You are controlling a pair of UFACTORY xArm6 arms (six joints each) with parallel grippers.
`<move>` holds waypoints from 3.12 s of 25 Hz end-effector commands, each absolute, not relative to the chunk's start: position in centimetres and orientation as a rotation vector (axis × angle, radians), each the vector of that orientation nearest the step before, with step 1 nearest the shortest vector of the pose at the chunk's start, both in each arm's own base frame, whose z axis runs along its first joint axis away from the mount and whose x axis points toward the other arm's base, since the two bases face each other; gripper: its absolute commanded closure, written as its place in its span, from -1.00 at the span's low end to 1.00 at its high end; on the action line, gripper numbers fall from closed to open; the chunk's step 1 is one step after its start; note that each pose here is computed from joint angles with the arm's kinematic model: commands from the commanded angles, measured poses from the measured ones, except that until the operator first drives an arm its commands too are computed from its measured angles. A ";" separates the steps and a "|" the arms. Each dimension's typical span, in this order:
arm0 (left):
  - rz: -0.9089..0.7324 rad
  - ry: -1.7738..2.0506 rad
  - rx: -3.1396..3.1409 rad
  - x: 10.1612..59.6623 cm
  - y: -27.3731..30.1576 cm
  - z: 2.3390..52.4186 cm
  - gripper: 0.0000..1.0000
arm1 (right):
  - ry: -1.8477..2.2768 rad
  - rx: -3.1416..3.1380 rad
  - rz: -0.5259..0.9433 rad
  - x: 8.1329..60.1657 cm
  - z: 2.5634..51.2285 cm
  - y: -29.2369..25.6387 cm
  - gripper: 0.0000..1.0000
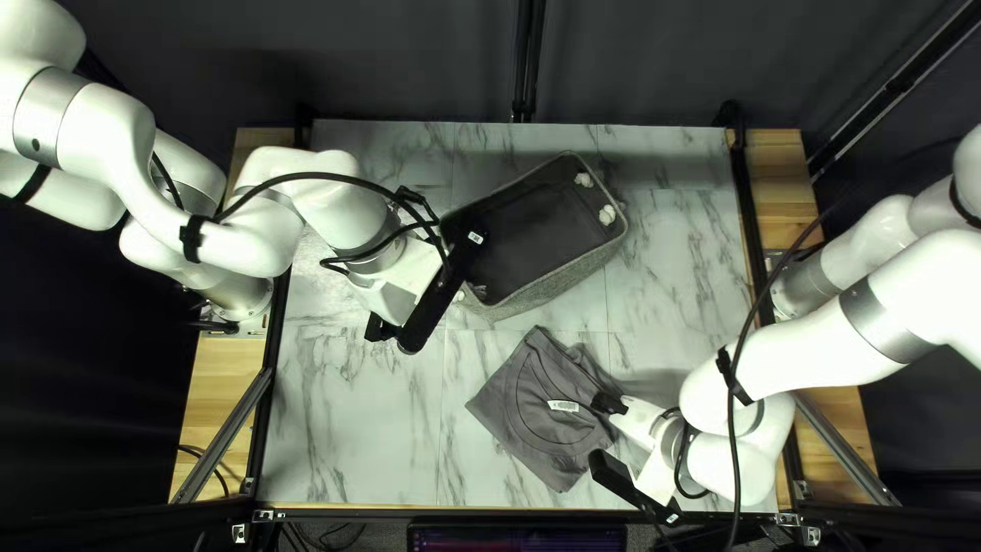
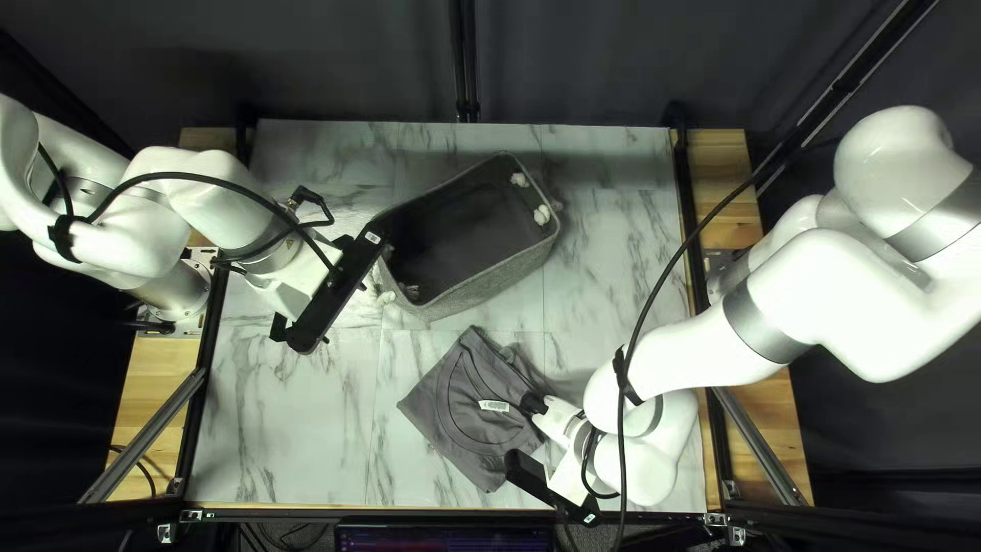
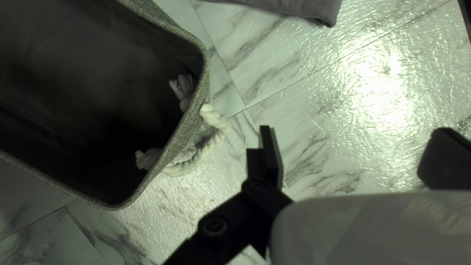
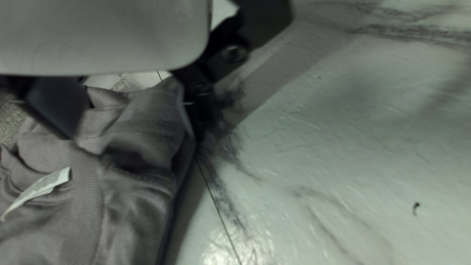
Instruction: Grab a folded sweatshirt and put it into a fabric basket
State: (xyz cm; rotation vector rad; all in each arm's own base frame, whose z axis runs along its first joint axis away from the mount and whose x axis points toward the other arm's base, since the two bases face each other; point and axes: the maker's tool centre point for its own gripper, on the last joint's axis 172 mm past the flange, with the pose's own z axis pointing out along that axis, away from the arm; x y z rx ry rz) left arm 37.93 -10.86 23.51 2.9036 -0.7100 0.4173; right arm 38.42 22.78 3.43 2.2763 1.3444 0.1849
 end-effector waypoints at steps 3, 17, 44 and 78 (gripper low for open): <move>0.417 -0.710 2.904 37.9 -10.9 23.5 -1.00 | 1.347 2.279 0.178 38.4 3.4 22.6 0.81; 0.417 -0.710 2.904 37.9 -10.9 23.5 -1.00 | 1.364 2.254 0.146 37.7 4.9 23.7 1.00; 0.437 -1.054 2.637 50.4 -12.2 21.2 -1.00 | 1.398 2.240 0.101 38.1 5.1 24.2 1.00; 0.357 -1.252 2.616 58.5 -14.8 7.2 -1.00 | 1.430 2.218 0.082 37.1 5.8 24.7 1.00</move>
